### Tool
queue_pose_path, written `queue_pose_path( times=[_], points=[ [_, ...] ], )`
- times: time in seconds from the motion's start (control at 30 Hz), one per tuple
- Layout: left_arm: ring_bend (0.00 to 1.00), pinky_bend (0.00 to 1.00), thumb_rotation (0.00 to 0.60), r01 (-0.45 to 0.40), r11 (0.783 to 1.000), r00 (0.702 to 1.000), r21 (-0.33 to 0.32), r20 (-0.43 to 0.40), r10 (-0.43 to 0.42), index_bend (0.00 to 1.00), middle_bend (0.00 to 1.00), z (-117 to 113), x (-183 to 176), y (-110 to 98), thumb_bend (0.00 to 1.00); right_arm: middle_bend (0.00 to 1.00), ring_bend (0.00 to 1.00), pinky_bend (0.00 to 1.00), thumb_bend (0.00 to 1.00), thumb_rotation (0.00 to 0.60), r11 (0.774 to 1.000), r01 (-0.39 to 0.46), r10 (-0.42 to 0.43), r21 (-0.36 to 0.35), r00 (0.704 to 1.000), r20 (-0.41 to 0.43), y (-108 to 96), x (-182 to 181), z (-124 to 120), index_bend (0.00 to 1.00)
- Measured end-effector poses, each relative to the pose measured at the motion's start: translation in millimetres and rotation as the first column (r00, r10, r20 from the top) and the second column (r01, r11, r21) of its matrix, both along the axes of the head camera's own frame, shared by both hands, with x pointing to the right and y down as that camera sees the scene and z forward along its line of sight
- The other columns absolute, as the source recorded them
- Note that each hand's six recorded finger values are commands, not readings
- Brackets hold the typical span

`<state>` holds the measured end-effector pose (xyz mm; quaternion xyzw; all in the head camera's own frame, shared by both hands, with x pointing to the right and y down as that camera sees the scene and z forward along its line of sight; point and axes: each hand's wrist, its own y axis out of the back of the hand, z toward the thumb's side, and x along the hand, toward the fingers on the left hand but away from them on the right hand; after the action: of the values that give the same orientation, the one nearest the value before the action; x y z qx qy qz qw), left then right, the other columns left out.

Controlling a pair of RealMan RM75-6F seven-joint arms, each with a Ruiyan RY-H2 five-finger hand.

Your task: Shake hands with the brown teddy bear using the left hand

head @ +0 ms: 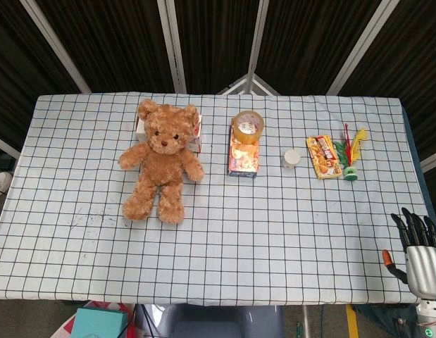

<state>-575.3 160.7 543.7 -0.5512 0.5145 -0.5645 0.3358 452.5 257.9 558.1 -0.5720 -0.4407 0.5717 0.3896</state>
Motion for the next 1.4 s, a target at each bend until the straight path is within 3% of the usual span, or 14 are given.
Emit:
queue_pose_path(
  times=[0.47,0.67,0.97,1.13,1.3,1.4],
  points=[
    [0.0,0.0,0.6,-0.007,1.0,1.0,0.006,-0.019,0.007,0.18,0.14,0,4,-2,0.2,0.07,0.09,0.0,0.37,0.6,1.0,-0.009,0.009,0.006,1.0,-0.006,3,2,-3,0.13],
    [0.0,0.0,0.6,-0.011,0.999,1.0,-0.031,-0.018,0.01,0.18,0.14,11,7,-1,0.2,0.07,0.09,0.0,0.37,0.6,1.0,-0.019,0.019,-0.004,1.0,-0.001,6,4,-2,0.13],
    [0.0,0.0,0.6,0.023,0.992,0.992,-0.121,-0.124,-0.038,0.18,0.13,36,30,-12,0.13,0.07,0.09,0.0,0.37,0.6,0.999,-0.046,0.046,0.005,0.999,0.021,6,8,-5,0.13],
    [0.0,0.0,0.6,0.129,0.957,0.945,-0.259,-0.26,-0.198,0.18,0.12,62,46,-33,0.13,0.07,0.09,0.0,0.37,0.6,0.999,-0.048,0.048,-0.002,0.998,0.032,4,7,-2,0.13],
    [0.0,0.0,0.6,0.174,0.888,0.852,-0.426,-0.388,-0.352,0.18,0.09,92,82,-62,0.09,0.07,0.09,0.0,0.37,0.6,0.998,-0.055,0.055,-0.003,0.998,0.044,4,6,-1,0.13],
    [0.0,0.0,0.6,0.156,0.867,0.808,-0.472,-0.445,-0.387,0.17,0.09,103,112,-88,0.07,0.07,0.09,0.0,0.37,0.6,0.998,-0.056,0.056,-0.002,0.997,0.047,4,6,-2,0.13]
  ],
)
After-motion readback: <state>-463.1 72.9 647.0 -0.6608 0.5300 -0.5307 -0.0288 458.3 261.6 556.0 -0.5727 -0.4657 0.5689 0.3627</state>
